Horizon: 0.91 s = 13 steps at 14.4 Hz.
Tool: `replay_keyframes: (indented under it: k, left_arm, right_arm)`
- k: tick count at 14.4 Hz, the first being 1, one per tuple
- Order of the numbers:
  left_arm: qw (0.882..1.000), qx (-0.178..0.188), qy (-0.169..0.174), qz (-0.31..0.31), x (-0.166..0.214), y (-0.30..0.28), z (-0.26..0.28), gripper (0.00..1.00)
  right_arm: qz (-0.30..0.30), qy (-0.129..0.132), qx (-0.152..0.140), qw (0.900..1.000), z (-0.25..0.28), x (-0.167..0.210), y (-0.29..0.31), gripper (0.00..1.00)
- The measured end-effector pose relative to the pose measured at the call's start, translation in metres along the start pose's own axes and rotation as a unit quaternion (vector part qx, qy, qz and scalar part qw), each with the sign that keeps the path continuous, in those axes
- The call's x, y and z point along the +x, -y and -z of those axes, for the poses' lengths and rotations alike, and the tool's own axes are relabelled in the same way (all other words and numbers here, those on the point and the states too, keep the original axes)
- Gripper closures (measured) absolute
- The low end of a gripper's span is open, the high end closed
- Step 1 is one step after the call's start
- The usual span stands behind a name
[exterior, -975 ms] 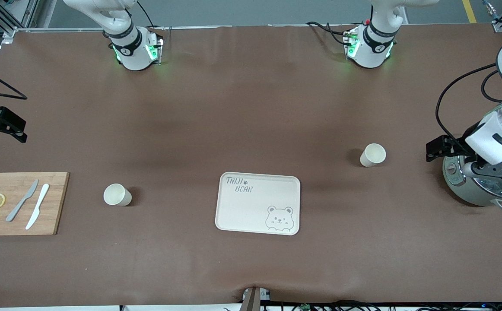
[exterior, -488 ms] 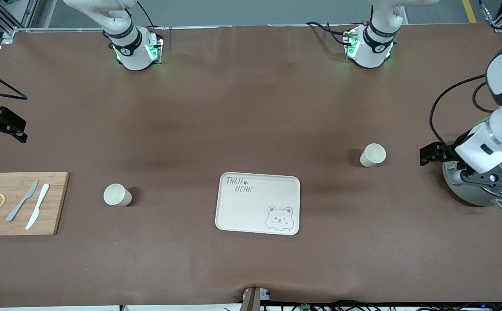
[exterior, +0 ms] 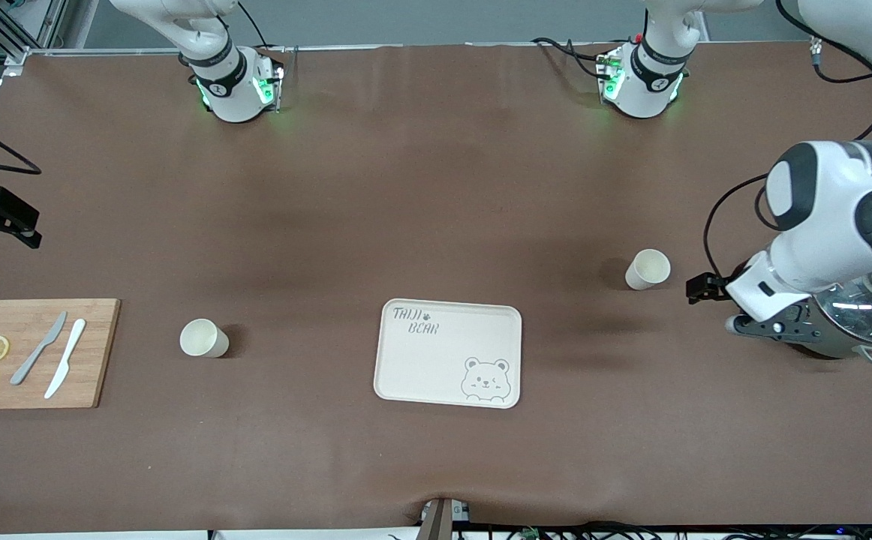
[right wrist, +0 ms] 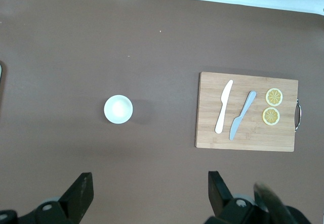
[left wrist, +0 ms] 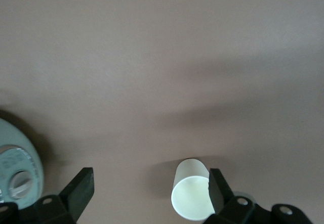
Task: Place white IKEA cup upright on tray with both arms
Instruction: 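Reach the left gripper down around the white cup beside it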
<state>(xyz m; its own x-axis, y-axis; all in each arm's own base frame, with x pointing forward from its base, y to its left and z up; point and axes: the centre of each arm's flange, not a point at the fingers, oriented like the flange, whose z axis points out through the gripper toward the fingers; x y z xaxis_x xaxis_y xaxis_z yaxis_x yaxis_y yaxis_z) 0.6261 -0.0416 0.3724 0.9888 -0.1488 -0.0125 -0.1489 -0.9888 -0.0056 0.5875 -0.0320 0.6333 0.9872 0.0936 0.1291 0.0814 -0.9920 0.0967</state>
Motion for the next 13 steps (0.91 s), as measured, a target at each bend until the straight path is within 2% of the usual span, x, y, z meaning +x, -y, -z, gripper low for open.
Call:
replay_keyframes:
  k: [8, 13]
  left_arm:
    - [0.999, 0.000, -0.033, 0.021, -0.044, -0.016, -0.097, 0.00]
    - [0.998, -0.007, -0.035, 0.042, -0.071, -0.043, -0.122, 0.00]
  right_arm:
    - [-0.001, 0.004, 0.000, 1.000, -0.006, 0.002, -0.001, 0.00]
    - [-0.002, 0.005, 0.000, 1.000, -0.009, 0.003, -0.003, 0.00]
